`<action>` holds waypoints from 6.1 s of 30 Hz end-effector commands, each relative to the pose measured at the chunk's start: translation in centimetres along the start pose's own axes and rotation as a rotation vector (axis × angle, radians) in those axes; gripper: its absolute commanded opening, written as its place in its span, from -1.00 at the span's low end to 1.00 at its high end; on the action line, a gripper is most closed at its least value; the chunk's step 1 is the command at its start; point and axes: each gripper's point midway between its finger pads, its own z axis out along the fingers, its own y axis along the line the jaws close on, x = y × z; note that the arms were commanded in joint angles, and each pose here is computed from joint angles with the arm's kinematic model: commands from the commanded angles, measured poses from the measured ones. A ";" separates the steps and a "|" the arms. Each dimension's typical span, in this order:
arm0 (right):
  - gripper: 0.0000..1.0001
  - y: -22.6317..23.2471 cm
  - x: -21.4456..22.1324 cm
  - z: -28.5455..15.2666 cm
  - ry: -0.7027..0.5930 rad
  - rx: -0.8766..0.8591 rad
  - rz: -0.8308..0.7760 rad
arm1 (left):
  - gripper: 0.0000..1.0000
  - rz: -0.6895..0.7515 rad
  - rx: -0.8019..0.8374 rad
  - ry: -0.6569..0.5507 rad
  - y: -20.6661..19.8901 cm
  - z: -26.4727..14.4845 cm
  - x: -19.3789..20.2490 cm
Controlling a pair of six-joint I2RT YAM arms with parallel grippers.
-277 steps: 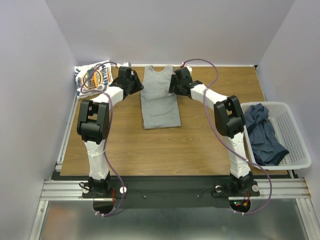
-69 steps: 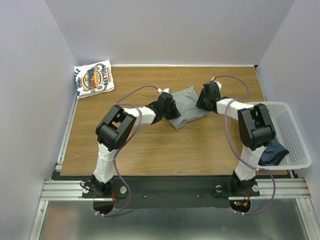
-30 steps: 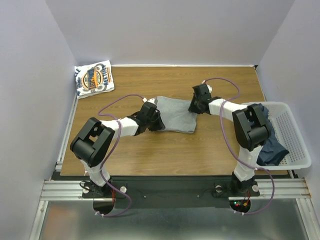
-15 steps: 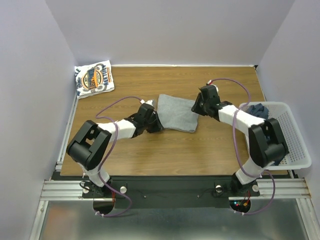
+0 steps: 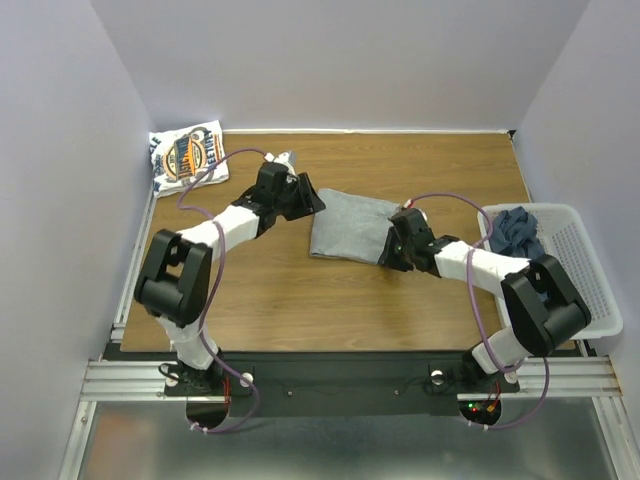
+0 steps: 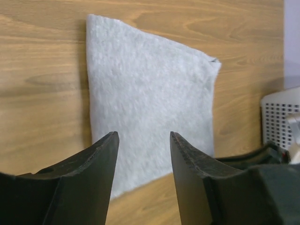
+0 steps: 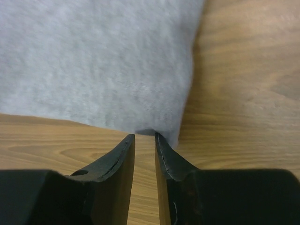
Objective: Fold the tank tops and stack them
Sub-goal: Neatly place the folded tank top to the corner
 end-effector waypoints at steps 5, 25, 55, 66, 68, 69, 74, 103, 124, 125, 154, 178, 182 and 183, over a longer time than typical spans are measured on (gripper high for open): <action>-0.46 -2.3 1.7 0.6 -0.005 0.047 0.033 | 0.22 0.049 0.099 0.192 2.8 3.9 2.6; -0.46 -2.6 1.6 0.1 -0.019 0.043 0.018 | 0.41 -0.009 -0.045 0.325 8.4 6.9 7.7; 0.38 3.9 -2.8 -5.5 -0.084 -0.212 -0.056 | -1.00 0.186 -0.497 0.119 13.3 5.5 -1.9; 0.39 5.2 -3.9 -6.4 -0.081 -0.246 -0.103 | -1.00 0.304 -0.777 -0.116 17.9 3.5 -17.2; 0.39 5.3 -4.0 -6.4 -0.083 -0.246 -0.110 | -1.00 0.297 -0.813 -0.161 19.1 3.2 -19.7; 0.39 5.3 -4.1 -6.4 -0.084 -0.245 -0.110 | -1.00 0.293 -0.826 -0.168 19.5 3.1 -20.3; 0.39 5.6 -4.2 -5.7 -0.067 -0.241 -0.119 | -1.00 0.279 -0.857 -0.279 20.7 1.5 -25.3; 0.38 5.9 -4.1 -1.9 0.001 -0.195 -0.134 | -1.00 0.314 -0.747 -0.554 20.0 -3.4 -36.5; 0.38 6.2 -4.4 -2.0 -0.004 -0.201 -0.131 | -1.00 0.264 -0.764 -0.633 22.2 -9.3 -39.7; 0.38 6.2 -4.3 -1.9 -0.001 -0.200 -0.134 | -1.00 0.253 -0.771 -0.643 22.9 -10.2 -40.0; 0.37 5.2 -3.2 -1.9 0.008 -0.178 -0.125 | -0.99 -0.008 -0.938 -0.513 37.5 -8.8 -33.4; 0.39 5.3 -3.5 -2.7 -0.016 -0.187 -0.130 | 0.52 0.002 -0.971 -0.553 36.6 -10.2 -34.0; 0.40 5.6 -4.1 -3.3 -0.039 -0.195 -0.131 | 0.53 0.016 -0.939 -0.586 33.5 -11.2 -35.1; 0.40 5.9 -4.6 -3.7 -0.053 -0.203 -0.131 | 0.53 0.013 -0.920 -0.599 32.1 -11.7 -35.4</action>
